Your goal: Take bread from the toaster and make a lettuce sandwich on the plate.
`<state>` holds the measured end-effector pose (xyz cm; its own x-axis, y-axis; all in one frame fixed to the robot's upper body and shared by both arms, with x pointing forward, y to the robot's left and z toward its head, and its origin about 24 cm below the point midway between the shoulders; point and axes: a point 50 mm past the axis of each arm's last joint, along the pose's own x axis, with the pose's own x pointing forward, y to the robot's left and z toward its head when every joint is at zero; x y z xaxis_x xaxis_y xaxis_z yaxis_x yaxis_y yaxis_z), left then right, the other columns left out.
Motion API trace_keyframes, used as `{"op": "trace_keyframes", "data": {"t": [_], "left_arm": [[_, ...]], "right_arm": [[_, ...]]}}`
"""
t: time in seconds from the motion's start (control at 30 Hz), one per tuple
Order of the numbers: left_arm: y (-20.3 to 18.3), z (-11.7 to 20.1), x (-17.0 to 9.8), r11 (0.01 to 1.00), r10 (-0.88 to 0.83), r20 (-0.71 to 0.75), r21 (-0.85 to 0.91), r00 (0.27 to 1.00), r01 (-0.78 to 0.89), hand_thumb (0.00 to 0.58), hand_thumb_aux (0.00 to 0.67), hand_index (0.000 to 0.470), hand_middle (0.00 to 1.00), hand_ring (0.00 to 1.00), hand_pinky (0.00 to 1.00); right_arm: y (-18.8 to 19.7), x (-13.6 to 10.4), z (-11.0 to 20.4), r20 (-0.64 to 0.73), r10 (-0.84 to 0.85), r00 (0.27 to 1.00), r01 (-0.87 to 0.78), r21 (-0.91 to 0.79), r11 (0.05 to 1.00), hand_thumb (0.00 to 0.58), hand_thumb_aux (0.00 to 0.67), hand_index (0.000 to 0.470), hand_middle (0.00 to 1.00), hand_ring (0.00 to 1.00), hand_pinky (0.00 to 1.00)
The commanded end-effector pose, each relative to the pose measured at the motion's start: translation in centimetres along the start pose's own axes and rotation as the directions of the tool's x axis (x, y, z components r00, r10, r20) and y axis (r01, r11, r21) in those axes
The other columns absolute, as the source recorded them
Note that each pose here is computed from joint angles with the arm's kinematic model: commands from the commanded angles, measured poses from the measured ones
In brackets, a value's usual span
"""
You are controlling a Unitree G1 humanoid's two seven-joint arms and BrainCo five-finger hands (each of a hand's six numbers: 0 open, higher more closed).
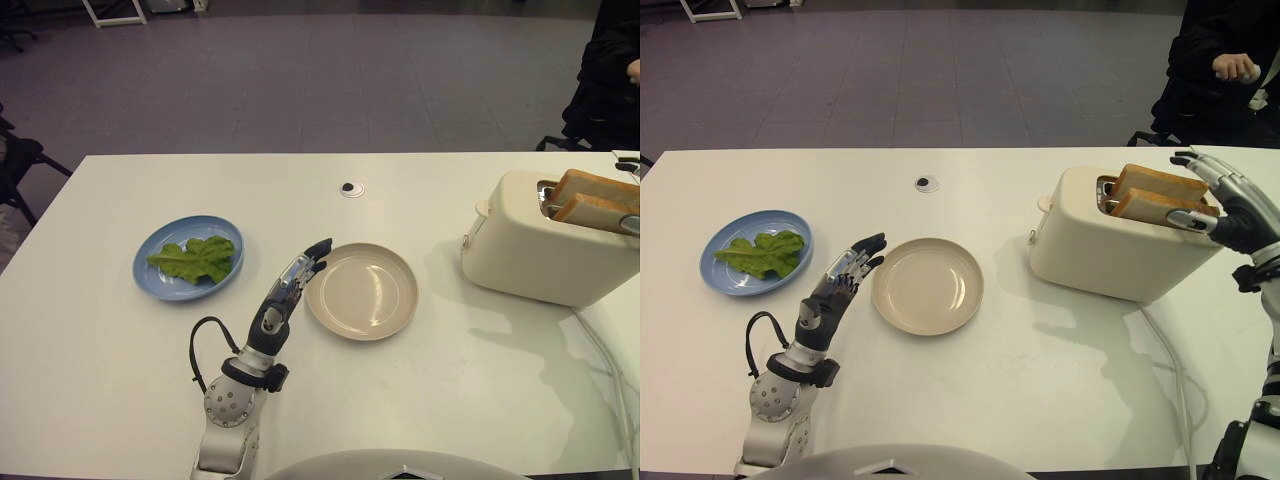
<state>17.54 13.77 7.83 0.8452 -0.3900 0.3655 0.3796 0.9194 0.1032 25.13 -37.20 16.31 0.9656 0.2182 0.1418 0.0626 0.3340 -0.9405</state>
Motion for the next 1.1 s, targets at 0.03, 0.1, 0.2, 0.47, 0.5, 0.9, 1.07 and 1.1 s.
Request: {"op": "trace_keyframes", "data": {"t": [0.03, 0.1, 0.2, 0.47, 0.5, 0.9, 1.07, 1.1], "left_arm": [[0.2, -0.4, -0.2, 1.0, -0.005, -0.018, -0.001, 1.0, 0.005, 0.0, 0.0, 0.0, 0.0, 0.0, 0.0], [0.3, -0.4, -0.2, 1.0, -0.005, -0.02, 0.0, 1.0, 0.005, 0.0, 0.0, 0.0, 0.0, 0.0, 0.0], [0.3, -0.5, -0.2, 1.0, -0.008, -0.022, -0.001, 1.0, 0.008, 0.0, 0.0, 0.0, 0.0, 0.0, 0.0], [0.2, -0.4, -0.3, 1.0, -0.006, -0.025, -0.001, 1.0, 0.006, 0.0, 0.0, 0.0, 0.0, 0.0, 0.0], [0.2, -0.4, -0.3, 1.0, -0.006, -0.026, -0.001, 1.0, 0.006, 0.0, 0.0, 0.0, 0.0, 0.0, 0.0], [0.0, -0.7, -0.4, 1.0, 0.028, -0.031, 0.002, 0.999, -0.028, 0.0, 0.0, 0.0, 0.0, 0.0, 0.0], [0.2, -1.1, 0.1, 1.0, 0.02, -0.028, -0.004, 0.999, -0.02, 0.0, 0.0, 0.0, 0.0, 0.0, 0.0], [0.3, -1.1, 0.1, 1.0, 0.021, -0.028, -0.003, 0.999, -0.021, 0.0, 0.0, 0.0, 0.0, 0.0, 0.0]], "right_arm": [[0.8, 0.1, -0.4, 0.009, 0.042, 0.999, -0.042, -0.005, 0.999, 0.403, 0.3, 0.21, 0.0, 0.0, 0.0], [1.1, 0.1, -0.5, 0.016, 0.046, 0.999, -0.046, 0.002, 0.999, 0.443, 0.344, 0.241, 0.0, 0.0, 0.0], [1.3, 0.1, -0.5, 0.022, 0.046, 0.999, -0.046, 0.006, 0.999, 0.539, 0.491, 0.345, 0.0, 0.0, 0.0], [0.9, 1.1, 0.0, 0.055, 0.013, 0.998, -0.014, 0.031, 0.999, 0.58, 0.67, 0.47, 0.0, 0.0, 0.0], [0.6, 1.2, 0.1, 0.06, -0.003, 0.998, 0.001, 0.036, 0.999, 0.58, 0.67, 0.47, 0.0, 0.0, 0.0], [-10.2, 4.8, 6.1, 0.346, -0.283, 0.894, 0.16, 0.343, 0.926, 0.58, 0.67, 0.47, 0.0, 0.0, 0.0], [-4.1, 6.8, 11.8, 0.51, -0.008, 0.86, -0.269, 0.468, 0.842, 0.58, 0.67, 0.47, 0.0, 0.0, 0.0], [-2.1, 7.1, 12.9, 0.53, 0.065, 0.845, -0.375, 0.503, 0.779, 0.58, 0.67, 0.47, 0.0, 0.0, 0.0]]}}
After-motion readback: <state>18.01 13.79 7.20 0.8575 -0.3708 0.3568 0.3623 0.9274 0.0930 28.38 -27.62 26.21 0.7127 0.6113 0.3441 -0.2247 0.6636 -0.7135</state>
